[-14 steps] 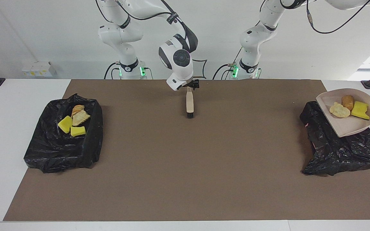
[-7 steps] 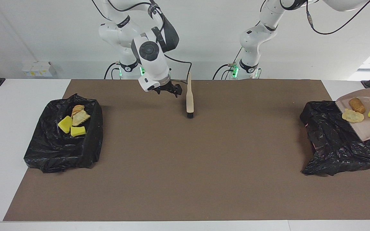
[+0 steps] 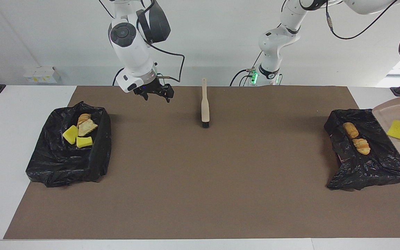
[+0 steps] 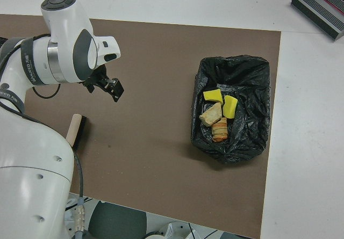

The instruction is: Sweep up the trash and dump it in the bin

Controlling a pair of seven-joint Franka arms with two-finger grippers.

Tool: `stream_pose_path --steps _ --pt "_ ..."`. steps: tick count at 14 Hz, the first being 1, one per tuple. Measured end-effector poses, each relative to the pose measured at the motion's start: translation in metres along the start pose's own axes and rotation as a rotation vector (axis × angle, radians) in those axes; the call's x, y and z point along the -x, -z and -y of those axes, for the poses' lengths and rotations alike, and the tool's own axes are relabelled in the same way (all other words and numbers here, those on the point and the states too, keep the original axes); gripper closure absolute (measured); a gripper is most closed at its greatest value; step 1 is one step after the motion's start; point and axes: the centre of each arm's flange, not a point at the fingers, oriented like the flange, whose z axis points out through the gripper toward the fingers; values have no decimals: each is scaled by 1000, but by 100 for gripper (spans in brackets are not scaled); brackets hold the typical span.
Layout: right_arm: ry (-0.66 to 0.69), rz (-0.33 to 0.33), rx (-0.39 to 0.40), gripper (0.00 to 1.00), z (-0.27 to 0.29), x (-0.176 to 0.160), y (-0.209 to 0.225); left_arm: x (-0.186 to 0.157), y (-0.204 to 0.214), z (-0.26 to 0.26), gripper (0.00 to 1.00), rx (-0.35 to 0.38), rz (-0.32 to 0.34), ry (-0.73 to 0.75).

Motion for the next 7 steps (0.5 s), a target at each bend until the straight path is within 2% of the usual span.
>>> stream_pose_path --steps 5,7 --pt "-4 -123 18 0 -10 -8 58 -13 19 -4 69 -10 103 9" --pt "-34 -151 14 0 -27 -14 79 -23 27 -8 69 -10 151 21"
